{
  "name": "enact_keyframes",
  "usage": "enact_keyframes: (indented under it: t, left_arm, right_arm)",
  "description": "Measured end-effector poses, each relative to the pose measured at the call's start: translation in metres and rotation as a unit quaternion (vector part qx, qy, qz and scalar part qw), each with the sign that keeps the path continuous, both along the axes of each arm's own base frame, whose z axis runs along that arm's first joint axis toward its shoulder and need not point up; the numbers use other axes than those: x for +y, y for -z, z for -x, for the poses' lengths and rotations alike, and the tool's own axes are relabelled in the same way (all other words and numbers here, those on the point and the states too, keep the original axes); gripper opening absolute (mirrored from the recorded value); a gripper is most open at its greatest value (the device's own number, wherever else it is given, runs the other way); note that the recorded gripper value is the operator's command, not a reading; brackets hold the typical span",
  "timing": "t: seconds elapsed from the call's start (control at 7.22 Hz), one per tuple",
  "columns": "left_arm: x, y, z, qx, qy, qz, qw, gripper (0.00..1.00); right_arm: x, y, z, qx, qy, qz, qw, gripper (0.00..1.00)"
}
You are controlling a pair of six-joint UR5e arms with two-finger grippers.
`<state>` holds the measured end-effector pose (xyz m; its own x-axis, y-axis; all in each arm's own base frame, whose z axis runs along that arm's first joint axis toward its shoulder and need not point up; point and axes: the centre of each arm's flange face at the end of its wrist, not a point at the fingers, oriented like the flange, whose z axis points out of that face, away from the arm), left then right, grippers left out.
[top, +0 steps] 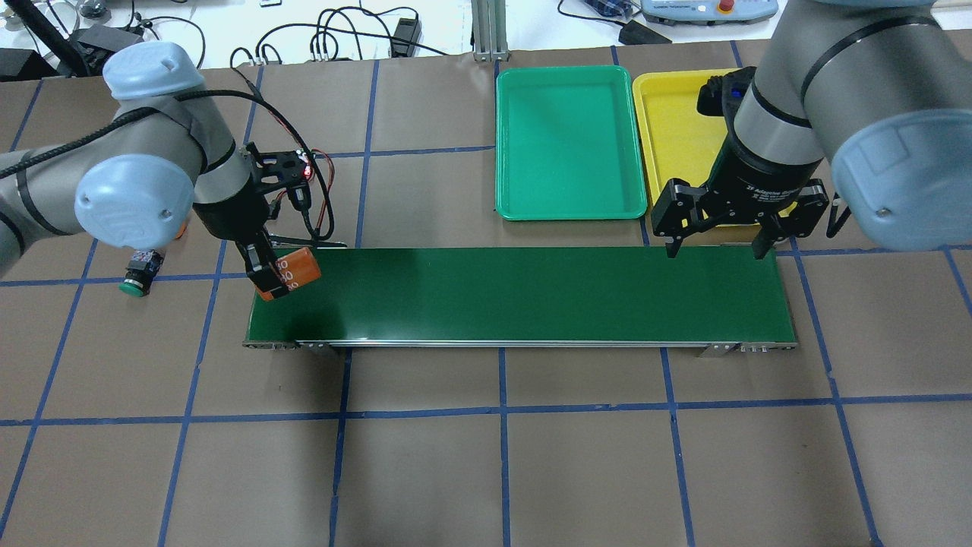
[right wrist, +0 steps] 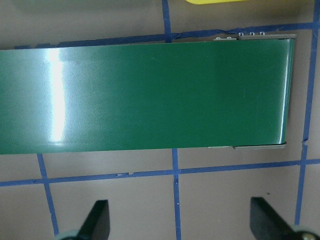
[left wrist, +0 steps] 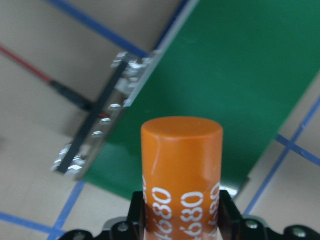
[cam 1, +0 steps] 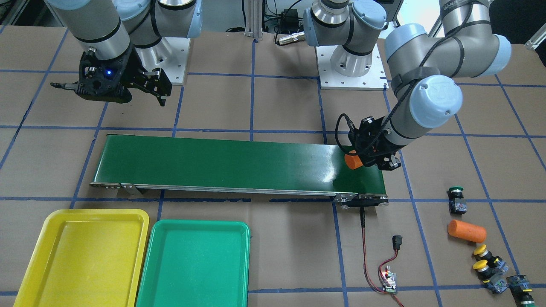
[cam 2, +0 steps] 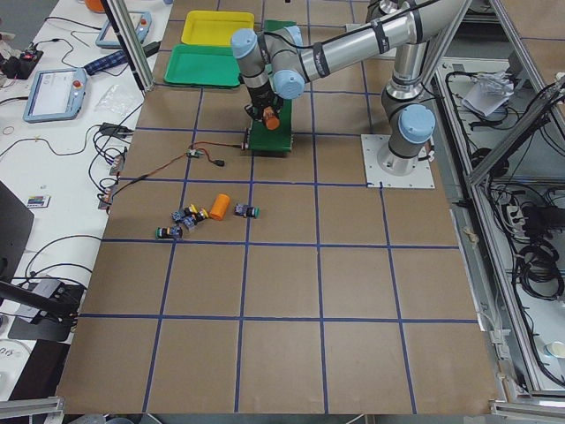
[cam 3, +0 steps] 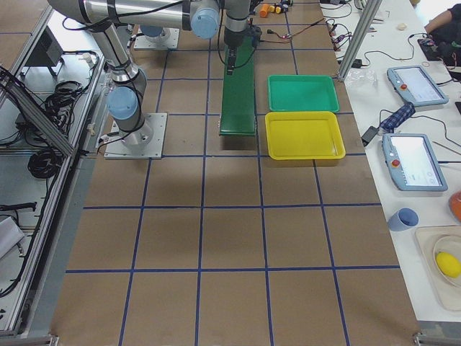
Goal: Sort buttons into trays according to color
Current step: 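Carry the orange cylinder onto the belt's near end and release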
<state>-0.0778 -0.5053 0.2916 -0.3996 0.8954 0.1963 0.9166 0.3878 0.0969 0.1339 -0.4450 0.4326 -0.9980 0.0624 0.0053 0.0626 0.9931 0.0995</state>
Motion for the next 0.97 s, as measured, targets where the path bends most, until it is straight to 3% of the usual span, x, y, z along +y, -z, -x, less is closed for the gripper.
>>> enact_keyframes:
  t: [0.14,0.28,0.42,0.55,0.97]
  left_arm:
    - [0.015,0.015,0.012,-0.002,0.016,0.012,0.9998,0.23]
    - [0.026,0.027,0.026,-0.006,0.026,0.026,0.9993,0.76]
    - [0.032,0.032,0.038,-0.009,0.023,0.037,0.999,0.89]
    - [0.033,0.031,0.044,-0.012,0.011,0.048,0.9987,0.95]
    - [0.017,0.001,0.026,-0.017,-0.026,0.078,0.9964,0.99]
  right_arm:
    - [0.0,-0.001,0.0,0.001,0.0,0.001,1.0,1.0]
    - [-0.001,-0.001,0.001,0.001,0.0,0.003,1.0,1.0]
    - [-0.001,-0.001,0.001,0.001,0.001,0.003,1.0,1.0]
    - [0.0,0.0,0.001,0.001,0.001,0.001,1.0,1.0]
    - [-0.001,0.0,0.0,-0.002,0.002,0.002,1.0,1.0]
